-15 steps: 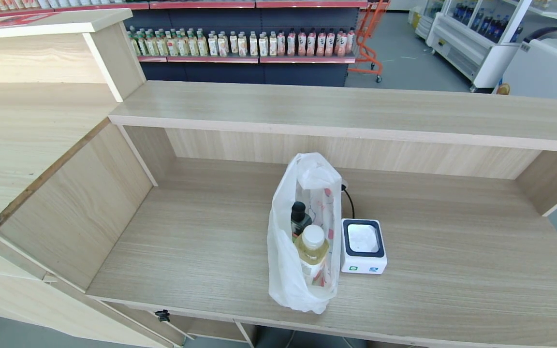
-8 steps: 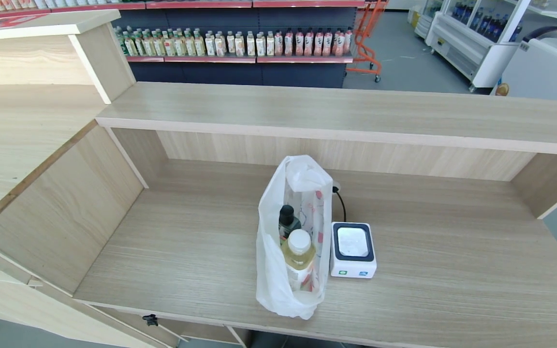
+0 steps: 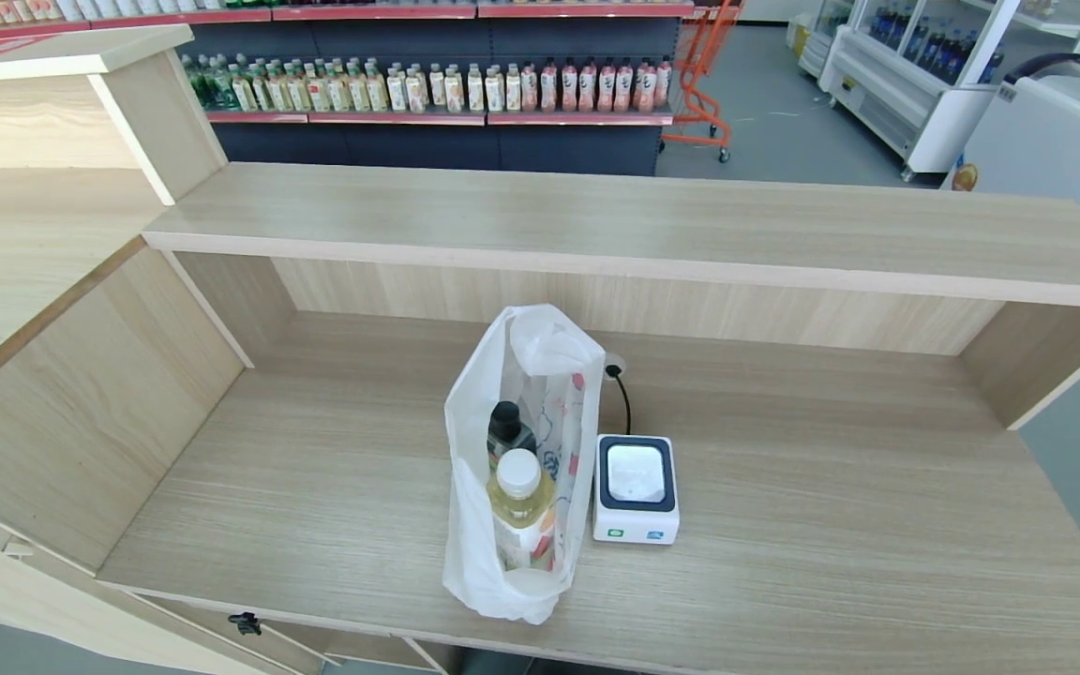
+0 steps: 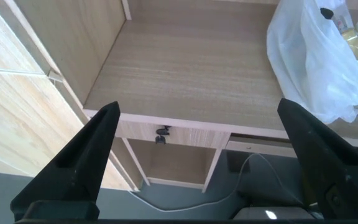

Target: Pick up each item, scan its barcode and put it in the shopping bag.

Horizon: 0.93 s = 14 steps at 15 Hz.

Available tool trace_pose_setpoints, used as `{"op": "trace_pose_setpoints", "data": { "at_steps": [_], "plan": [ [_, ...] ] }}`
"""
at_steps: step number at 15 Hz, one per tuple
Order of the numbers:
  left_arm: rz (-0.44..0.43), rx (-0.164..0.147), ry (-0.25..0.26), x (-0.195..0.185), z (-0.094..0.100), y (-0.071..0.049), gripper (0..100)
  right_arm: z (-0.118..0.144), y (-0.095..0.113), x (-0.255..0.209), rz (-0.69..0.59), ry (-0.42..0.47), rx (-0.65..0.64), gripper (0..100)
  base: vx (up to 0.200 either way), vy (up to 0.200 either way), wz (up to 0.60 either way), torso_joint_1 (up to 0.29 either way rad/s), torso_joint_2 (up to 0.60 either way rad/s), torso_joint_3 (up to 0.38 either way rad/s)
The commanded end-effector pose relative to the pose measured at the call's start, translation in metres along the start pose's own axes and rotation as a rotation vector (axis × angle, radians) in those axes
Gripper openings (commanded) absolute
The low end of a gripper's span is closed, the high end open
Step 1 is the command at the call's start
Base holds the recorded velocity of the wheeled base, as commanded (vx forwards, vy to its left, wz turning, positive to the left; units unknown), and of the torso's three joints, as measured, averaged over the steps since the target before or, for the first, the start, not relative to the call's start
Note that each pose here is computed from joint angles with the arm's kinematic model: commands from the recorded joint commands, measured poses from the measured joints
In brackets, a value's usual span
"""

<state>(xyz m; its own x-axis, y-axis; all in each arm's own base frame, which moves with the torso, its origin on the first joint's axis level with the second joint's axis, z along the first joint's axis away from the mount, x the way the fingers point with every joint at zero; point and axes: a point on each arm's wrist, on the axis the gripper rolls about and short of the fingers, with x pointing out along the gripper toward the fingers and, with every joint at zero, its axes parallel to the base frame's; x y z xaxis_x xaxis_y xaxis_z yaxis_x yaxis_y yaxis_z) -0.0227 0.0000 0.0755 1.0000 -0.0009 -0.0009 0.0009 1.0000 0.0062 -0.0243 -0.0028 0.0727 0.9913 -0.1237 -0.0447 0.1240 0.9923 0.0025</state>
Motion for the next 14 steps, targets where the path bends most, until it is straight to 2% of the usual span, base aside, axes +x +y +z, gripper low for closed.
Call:
{"op": "trace_pose_setpoints", "data": {
  "at_steps": [1, 14],
  "plan": [
    [0.001, -0.002, -0.001, -0.0001, 0.0, 0.0, 100, 0.0004, 0.0, 0.0001, 0.0, 0.001, 0.003, 0, 0.0, 0.0, 0.0, 0.0, 0.0, 0.0],
    [0.001, -0.003, -0.001, -0.0001, 0.0, 0.0, 100, 0.0, 0.0, 0.0002, 0.0, 0.002, 0.002, 0, 0.0, 0.0, 0.0, 0.0, 0.0, 0.0]
  ]
}}
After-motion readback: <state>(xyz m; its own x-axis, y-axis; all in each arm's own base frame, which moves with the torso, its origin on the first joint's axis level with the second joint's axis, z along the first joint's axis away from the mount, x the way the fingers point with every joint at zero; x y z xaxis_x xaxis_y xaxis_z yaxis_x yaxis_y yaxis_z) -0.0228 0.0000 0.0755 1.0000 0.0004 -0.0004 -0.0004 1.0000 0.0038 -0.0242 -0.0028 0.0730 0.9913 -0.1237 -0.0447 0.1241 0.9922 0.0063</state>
